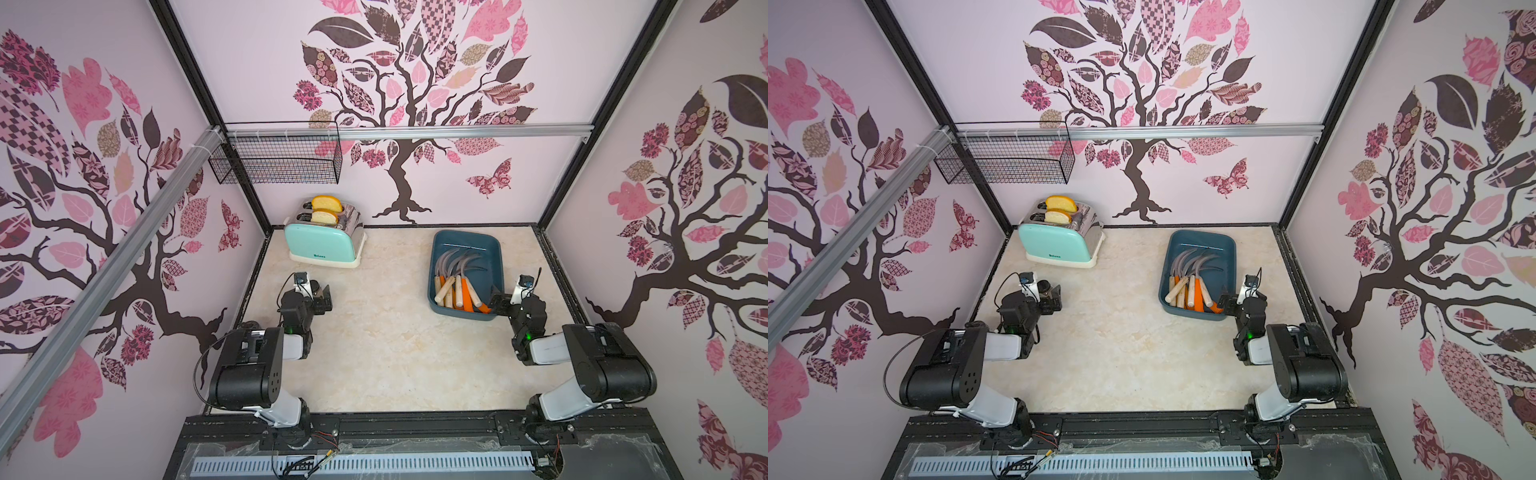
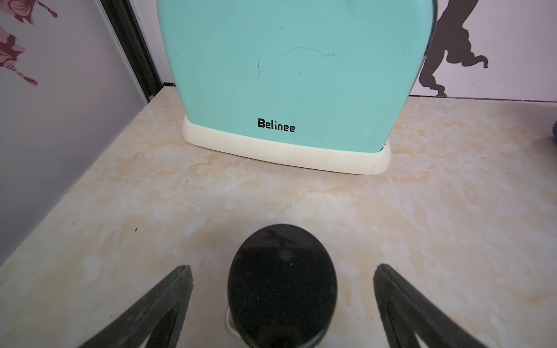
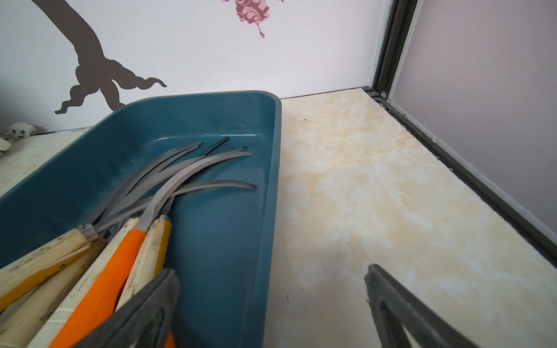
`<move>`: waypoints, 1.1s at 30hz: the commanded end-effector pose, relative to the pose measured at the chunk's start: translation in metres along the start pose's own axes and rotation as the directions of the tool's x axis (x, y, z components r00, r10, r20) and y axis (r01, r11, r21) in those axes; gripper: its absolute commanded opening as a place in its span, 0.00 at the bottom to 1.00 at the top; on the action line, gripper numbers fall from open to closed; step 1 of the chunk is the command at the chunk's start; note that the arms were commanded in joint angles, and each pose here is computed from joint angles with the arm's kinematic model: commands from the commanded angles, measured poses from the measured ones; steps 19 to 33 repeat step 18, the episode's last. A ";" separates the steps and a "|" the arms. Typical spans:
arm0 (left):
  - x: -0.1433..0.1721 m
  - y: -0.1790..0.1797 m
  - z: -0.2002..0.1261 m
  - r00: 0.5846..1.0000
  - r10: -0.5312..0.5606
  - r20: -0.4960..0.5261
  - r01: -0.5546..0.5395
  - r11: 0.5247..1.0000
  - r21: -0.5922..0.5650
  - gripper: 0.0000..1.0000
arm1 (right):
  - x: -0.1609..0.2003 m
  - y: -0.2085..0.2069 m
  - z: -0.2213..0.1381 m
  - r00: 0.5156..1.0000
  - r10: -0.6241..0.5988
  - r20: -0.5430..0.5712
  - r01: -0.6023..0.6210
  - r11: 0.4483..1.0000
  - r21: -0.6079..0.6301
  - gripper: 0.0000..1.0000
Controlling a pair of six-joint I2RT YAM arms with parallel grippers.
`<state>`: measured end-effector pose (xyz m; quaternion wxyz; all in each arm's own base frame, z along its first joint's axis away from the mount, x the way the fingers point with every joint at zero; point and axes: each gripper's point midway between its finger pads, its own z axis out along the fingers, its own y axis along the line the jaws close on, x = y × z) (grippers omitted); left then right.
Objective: Put small sickles into storage boxes
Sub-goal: Reset both arms
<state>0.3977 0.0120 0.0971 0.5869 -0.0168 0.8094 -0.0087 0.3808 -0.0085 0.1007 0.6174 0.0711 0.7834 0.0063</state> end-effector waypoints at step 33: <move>-0.004 0.001 0.002 1.000 0.007 0.007 -0.008 1.000 0.003 0.98 | -0.010 0.004 0.004 1.000 -0.014 0.018 0.015 1.000 -0.007 1.00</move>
